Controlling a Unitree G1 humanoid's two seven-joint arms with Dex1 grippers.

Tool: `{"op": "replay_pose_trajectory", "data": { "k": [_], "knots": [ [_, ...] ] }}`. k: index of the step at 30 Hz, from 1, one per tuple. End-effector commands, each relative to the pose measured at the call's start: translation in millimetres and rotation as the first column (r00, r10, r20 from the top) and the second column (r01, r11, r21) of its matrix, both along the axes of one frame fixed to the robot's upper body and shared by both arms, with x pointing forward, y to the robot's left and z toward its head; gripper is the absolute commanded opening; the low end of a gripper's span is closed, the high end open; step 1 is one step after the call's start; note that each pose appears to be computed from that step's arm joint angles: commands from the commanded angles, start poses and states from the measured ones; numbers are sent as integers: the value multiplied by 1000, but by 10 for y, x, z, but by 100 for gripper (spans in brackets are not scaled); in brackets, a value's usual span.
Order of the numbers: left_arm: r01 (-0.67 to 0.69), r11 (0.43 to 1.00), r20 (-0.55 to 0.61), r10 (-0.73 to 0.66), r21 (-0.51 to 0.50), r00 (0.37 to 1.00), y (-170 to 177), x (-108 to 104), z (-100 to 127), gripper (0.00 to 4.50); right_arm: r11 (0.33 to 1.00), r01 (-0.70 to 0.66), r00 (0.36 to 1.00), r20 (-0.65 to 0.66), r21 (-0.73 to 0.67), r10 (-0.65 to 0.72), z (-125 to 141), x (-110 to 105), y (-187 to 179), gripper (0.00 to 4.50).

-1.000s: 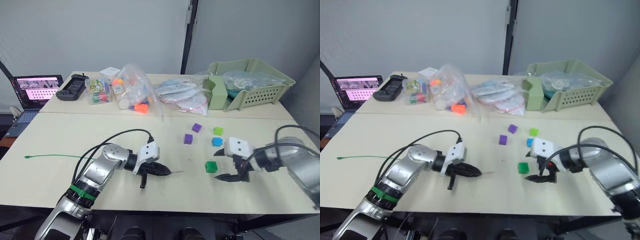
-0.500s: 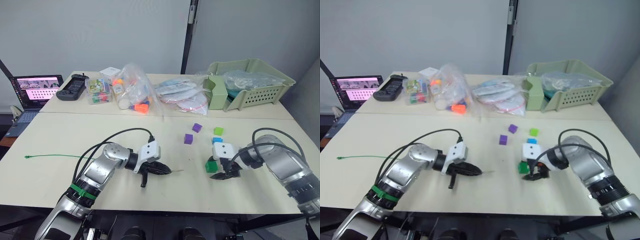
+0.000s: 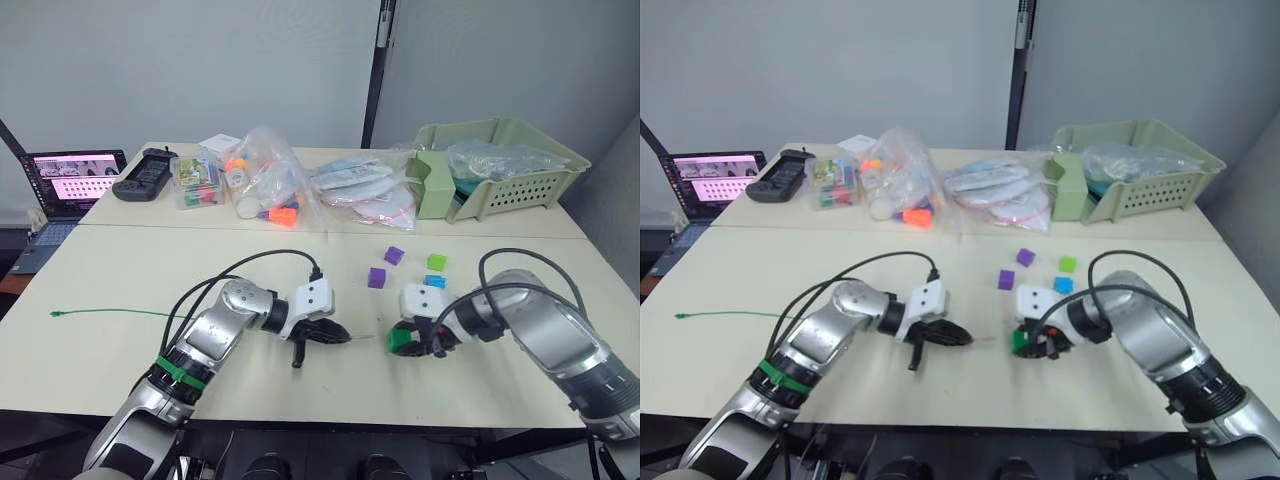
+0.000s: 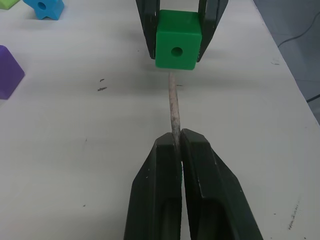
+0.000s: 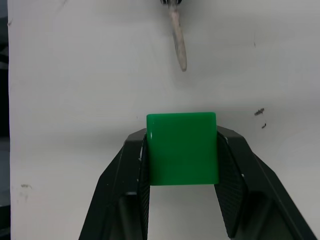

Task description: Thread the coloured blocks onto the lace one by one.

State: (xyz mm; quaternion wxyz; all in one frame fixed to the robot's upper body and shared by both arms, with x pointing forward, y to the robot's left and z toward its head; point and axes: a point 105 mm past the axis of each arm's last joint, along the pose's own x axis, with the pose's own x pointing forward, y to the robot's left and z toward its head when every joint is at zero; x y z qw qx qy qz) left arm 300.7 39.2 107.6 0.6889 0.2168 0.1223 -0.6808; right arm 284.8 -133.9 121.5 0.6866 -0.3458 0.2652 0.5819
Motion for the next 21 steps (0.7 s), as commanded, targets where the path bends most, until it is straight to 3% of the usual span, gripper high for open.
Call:
{"op": "replay_pose_trajectory", "data": {
  "k": [1,14,21],
  "knots": [
    [17,1000,20,-17,9,1000,-45,8,41,0,1000,-7,1000,12,9,7,39,-32,59,119],
    [39,997,2,-39,60,999,-96,-27,-112,0,997,41,999,-32,-71,-43,-274,-19,19,119],
    [44,997,-5,-44,67,999,-143,-44,-161,0,996,37,998,-38,-78,-40,-319,-17,11,119]
  ]
}}
